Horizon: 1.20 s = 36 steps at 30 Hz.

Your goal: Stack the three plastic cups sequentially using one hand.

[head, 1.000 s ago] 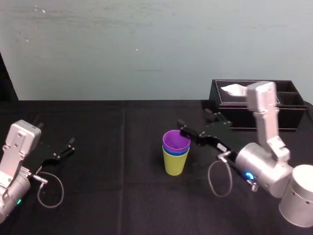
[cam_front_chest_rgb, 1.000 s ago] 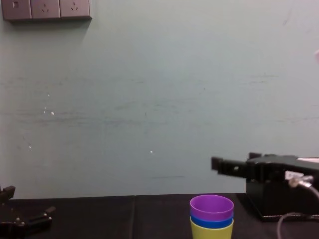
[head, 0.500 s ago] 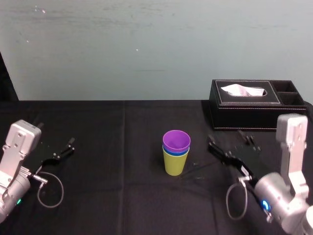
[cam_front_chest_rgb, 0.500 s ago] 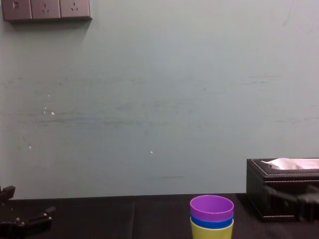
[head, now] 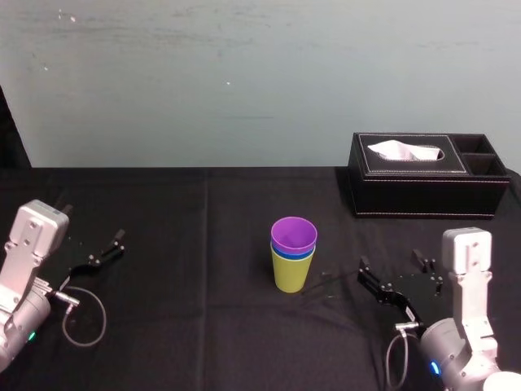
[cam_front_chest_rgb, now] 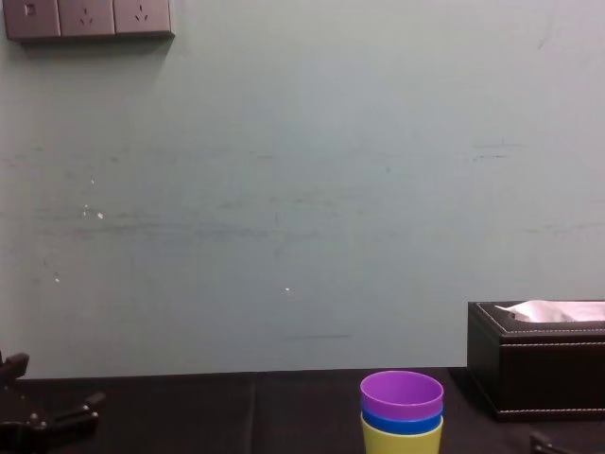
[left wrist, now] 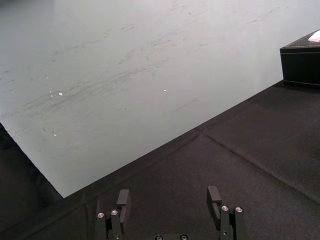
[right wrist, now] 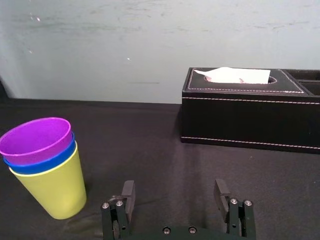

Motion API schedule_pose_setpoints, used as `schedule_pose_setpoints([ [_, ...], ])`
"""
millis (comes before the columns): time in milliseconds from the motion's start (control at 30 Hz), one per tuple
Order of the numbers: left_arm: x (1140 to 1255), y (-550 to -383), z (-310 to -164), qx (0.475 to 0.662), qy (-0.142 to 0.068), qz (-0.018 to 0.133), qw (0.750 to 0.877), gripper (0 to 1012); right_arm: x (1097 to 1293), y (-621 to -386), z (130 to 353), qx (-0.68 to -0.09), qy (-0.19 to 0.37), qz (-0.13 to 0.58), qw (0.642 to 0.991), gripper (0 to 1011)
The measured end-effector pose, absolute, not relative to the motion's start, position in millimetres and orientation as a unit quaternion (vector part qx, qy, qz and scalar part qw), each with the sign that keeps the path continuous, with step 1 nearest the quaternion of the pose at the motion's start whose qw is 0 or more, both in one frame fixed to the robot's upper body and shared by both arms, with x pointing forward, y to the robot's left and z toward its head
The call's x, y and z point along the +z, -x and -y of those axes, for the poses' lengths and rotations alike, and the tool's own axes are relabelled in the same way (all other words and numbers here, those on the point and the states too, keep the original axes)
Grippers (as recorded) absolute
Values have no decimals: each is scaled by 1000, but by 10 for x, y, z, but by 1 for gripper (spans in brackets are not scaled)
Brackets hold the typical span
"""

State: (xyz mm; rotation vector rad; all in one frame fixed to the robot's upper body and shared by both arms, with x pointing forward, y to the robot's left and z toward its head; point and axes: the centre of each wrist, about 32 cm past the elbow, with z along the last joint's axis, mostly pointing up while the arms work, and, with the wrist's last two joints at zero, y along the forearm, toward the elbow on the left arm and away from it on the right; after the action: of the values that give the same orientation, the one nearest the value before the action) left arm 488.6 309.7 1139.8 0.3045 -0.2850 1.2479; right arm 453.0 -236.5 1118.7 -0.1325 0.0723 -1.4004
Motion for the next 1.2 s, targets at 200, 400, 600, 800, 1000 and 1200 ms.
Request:
schedule_pose_setpoints([
  [200, 11398, -4886, -3097, 580, -141, 132, 791, 1000, 11149, -4537, 2346, -640, 72, -18, 765, 1000],
  [400, 11398, -4886, -3097, 580, -141, 132, 791, 1000, 11151, -4538, 2346, -640, 71, -18, 765, 1000],
  [600, 11398, -4886, -3097, 580, -141, 132, 791, 1000, 11153, -4539, 2345, -641, 70, -19, 764, 1000],
  [800, 11398, -4886, -3097, 580, -142, 132, 791, 1000, 11155, -4539, 2346, -641, 70, -20, 764, 1000],
  [1000, 11398, -4886, -3097, 580, -142, 132, 791, 1000, 11157, -4540, 2345, -641, 70, -20, 764, 1000],
  [1200, 11398, -4886, -3097, 580, -141, 132, 791, 1000, 11158, -4540, 2345, -641, 70, -21, 764, 1000],
])
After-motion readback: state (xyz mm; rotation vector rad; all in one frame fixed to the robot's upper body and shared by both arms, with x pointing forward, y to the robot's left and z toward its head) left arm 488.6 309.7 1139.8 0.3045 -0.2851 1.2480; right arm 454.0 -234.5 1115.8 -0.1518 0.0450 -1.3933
